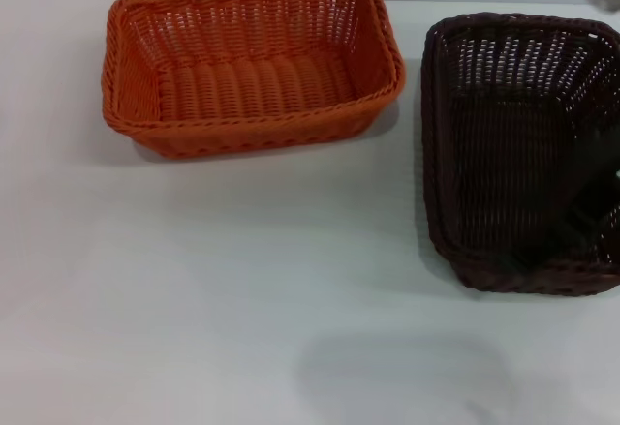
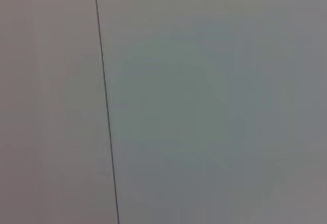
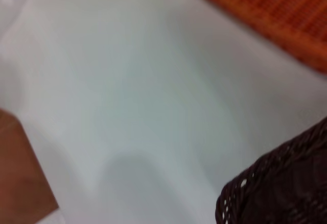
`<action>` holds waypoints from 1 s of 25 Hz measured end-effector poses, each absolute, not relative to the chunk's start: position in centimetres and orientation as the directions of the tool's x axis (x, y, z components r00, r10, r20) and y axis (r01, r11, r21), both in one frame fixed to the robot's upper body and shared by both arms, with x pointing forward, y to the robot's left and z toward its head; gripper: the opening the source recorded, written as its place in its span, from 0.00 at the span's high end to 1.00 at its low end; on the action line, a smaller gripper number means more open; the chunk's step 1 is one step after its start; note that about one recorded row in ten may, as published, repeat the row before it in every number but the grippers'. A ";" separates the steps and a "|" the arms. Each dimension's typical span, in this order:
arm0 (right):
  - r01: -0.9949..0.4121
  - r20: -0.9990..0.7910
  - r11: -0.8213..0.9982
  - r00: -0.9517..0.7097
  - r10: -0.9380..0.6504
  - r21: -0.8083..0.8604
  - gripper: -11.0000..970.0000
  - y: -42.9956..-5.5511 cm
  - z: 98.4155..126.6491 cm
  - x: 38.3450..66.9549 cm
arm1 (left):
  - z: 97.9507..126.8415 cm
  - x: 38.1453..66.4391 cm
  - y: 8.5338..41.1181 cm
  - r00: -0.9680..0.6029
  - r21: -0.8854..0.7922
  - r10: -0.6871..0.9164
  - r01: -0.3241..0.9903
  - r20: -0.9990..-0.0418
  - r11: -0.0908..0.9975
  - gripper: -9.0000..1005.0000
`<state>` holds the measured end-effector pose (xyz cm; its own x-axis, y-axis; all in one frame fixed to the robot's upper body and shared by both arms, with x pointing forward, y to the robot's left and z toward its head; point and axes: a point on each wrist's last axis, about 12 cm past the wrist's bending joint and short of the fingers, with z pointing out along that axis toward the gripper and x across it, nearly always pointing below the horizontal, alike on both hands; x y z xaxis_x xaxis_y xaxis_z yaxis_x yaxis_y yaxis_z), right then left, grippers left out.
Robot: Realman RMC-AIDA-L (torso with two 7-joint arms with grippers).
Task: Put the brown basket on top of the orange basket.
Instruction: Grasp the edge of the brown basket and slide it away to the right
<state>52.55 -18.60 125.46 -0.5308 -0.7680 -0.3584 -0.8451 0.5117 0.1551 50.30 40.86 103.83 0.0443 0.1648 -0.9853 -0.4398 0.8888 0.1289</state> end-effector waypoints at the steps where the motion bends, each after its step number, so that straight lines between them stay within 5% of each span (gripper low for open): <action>1: -0.845 -0.327 0.516 -0.531 -0.782 0.139 0.19 -18.6 125.0 52.5 | 103.8 50.5 40.8 0.036 0.129 0.161 -0.436 -0.986 0.891 0.23; 25: -0.836 -0.122 0.545 -0.548 -0.828 0.058 0.19 -15.8 118.8 54.0 | 104.1 52.0 40.3 0.019 0.129 0.150 -0.410 -0.988 0.903 0.23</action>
